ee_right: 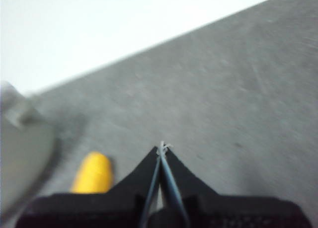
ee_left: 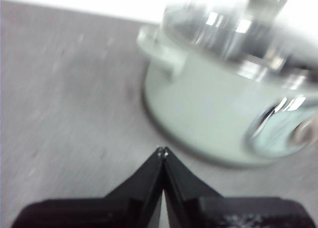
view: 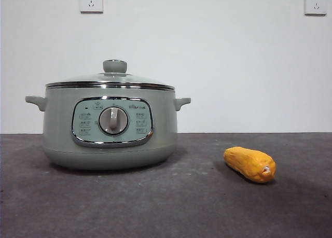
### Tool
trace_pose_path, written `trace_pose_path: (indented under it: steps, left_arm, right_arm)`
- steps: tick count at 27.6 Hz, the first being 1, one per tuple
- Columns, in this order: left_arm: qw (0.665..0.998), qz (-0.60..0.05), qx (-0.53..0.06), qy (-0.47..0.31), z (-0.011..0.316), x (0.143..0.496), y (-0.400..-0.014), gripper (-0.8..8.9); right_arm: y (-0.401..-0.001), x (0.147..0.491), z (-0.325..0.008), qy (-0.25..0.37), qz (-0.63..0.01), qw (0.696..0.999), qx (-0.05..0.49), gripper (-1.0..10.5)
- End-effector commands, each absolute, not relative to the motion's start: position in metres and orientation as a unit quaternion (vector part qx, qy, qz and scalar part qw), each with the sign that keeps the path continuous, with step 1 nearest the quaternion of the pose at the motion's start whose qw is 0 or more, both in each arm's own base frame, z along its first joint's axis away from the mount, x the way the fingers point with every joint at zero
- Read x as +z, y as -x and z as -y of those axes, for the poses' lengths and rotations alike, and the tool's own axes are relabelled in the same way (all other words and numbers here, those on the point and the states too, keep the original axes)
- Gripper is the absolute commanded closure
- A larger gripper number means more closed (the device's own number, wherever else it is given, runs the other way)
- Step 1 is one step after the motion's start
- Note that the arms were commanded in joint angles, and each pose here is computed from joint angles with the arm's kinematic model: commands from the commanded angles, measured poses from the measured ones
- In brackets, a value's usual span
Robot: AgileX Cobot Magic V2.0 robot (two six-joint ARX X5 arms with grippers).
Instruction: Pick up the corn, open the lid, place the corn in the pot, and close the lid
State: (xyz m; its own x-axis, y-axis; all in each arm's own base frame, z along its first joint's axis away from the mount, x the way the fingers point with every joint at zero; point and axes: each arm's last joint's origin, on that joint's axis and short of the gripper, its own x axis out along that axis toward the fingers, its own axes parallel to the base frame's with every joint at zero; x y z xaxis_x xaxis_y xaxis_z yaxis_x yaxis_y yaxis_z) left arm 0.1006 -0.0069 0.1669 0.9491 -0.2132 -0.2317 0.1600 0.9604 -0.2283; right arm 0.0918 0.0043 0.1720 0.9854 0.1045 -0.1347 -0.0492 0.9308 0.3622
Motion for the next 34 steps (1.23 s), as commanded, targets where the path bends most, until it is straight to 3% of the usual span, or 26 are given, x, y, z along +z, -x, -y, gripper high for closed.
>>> trace_pose_path:
  steps: [1, 9, 19, 26, 34]
  left_arm:
    - [0.977, -0.124, -0.112, 0.132, 0.008, 0.178, -0.101, 8.20]
    - [0.969, -0.160, -0.131, 0.133, 0.009, 0.229, -0.100, 8.20]
    - [0.960, -0.204, -0.178, 0.078, 0.011, 0.309, -0.090, 8.20]
    - [0.947, -0.242, -0.210, 0.036, 0.014, 0.353, -0.080, 8.20]
    - [0.940, -0.251, -0.229, 0.022, 0.015, 0.372, -0.079, 8.16]
  right_arm:
    - [-0.089, 0.193, -0.005, -0.221, -0.058, 0.972, 0.062, 9.6]
    - [-0.081, 0.253, -0.009, -0.210, -0.101, 0.966, 0.116, 9.6]
    - [-0.075, 0.334, -0.011, -0.086, -0.216, 0.960, 0.153, 9.6]
    - [-0.080, 0.365, -0.012, -0.046, -0.303, 0.932, 0.191, 9.6]
    - [-0.091, 0.382, -0.012, -0.030, -0.365, 0.909, 0.198, 9.4]
